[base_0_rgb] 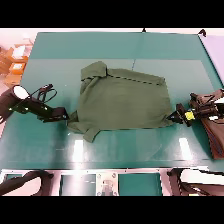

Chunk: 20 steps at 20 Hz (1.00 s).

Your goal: Fold the shirts.

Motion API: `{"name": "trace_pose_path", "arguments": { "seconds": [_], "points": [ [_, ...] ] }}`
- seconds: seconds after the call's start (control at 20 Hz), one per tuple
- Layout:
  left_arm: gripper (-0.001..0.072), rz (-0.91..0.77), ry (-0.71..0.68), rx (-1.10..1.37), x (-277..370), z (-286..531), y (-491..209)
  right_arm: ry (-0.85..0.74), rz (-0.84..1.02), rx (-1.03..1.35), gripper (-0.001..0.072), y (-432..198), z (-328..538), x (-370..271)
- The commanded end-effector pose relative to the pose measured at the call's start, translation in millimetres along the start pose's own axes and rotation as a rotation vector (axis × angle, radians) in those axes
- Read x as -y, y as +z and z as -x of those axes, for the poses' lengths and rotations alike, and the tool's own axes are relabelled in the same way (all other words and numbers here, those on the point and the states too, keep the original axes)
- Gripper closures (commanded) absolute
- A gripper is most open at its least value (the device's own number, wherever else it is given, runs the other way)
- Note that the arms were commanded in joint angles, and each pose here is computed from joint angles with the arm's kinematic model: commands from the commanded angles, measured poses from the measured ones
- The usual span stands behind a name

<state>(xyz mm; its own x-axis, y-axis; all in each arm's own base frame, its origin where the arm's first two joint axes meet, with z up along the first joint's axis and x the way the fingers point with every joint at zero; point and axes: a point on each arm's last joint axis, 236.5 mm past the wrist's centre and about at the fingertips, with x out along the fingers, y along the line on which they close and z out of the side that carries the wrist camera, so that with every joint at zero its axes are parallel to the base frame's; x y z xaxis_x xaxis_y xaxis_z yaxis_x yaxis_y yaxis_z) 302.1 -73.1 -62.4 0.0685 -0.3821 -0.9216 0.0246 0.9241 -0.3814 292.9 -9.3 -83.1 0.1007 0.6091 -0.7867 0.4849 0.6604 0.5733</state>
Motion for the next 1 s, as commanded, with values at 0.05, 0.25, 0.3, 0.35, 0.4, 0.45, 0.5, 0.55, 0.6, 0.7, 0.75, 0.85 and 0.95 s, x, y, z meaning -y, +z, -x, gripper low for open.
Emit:
{"name": "trace_pose_path", "arguments": {
  "seconds": [0.05, 0.25, 0.3, 0.35, 0.4, 0.45, 0.5, 0.55, 0.6, 0.7, 0.75, 0.85, 0.95],
  "points": [
    [0.0049, -0.046, -0.091, 0.077, 12.4, -17.0, 38.7, -0.002, 0.002, -0.002, 0.0701, -0.5, -0.4, 0.7],
    [0.0052, -0.075, -0.265, 0.003, 42.3, -33.7, 28.5, -0.003, 0.002, 0.002, 0.0701, 0.4, -0.4, 0.8],
    [0.0078, -0.091, -0.266, -0.035, 41.0, -35.7, 19.9, -0.003, 0.002, 0.003, 0.0701, 0.5, -0.4, 0.9],
    [0.0264, -0.109, -0.243, -0.059, 35.2, -37.3, 14.2, -0.004, 0.002, 0.006, 0.0701, 1.2, -0.4, 1.0],
    [0.0338, -0.115, -0.227, -0.056, 31.5, -38.2, 14.8, -0.004, 0.002, 0.006, 0.0701, 1.3, -0.4, 1.0],
    [0.0344, -0.112, -0.213, -0.028, 28.6, -39.2, 21.7, -0.004, 0.002, 0.006, 0.0701, 1.3, -0.4, 1.0],
    [0.0345, -0.106, -0.201, 0.007, 26.4, -39.9, 30.2, -0.004, 0.002, 0.006, 0.0701, 1.2, -0.4, 1.0],
    [0.0345, -0.096, -0.195, 0.045, 25.4, -39.9, 39.2, -0.004, 0.002, 0.006, 0.0701, 1.2, -0.4, 1.0],
    [0.0357, -0.089, -0.195, 0.07, 25.4, -40.0, 45.6, -0.004, 0.002, 0.006, 0.0701, 1.2, -0.4, 1.0],
    [0.0577, -0.091, -0.225, 0.067, 30.0, -44.2, 45.9, -0.003, 0.002, 0.006, 0.0701, 1.3, -0.4, 0.9],
    [0.0594, -0.086, -0.239, 0.056, 32.2, -48.8, 44.7, -0.003, 0.002, 0.006, 0.0701, 1.3, -0.4, 0.9],
    [0.0684, -0.09, -0.303, 0.017, 47.2, -53.1, 36.6, 0.011, -0.001, 0.009, 0.0701, 2.1, -0.1, -2.6],
    [0.0685, -0.146, -0.354, -0.02, 62.4, -32.5, 33.2, 0.101, 0.031, 0.018, 0.0701, 7.3, 10.0, -29.9]
  ]
}}
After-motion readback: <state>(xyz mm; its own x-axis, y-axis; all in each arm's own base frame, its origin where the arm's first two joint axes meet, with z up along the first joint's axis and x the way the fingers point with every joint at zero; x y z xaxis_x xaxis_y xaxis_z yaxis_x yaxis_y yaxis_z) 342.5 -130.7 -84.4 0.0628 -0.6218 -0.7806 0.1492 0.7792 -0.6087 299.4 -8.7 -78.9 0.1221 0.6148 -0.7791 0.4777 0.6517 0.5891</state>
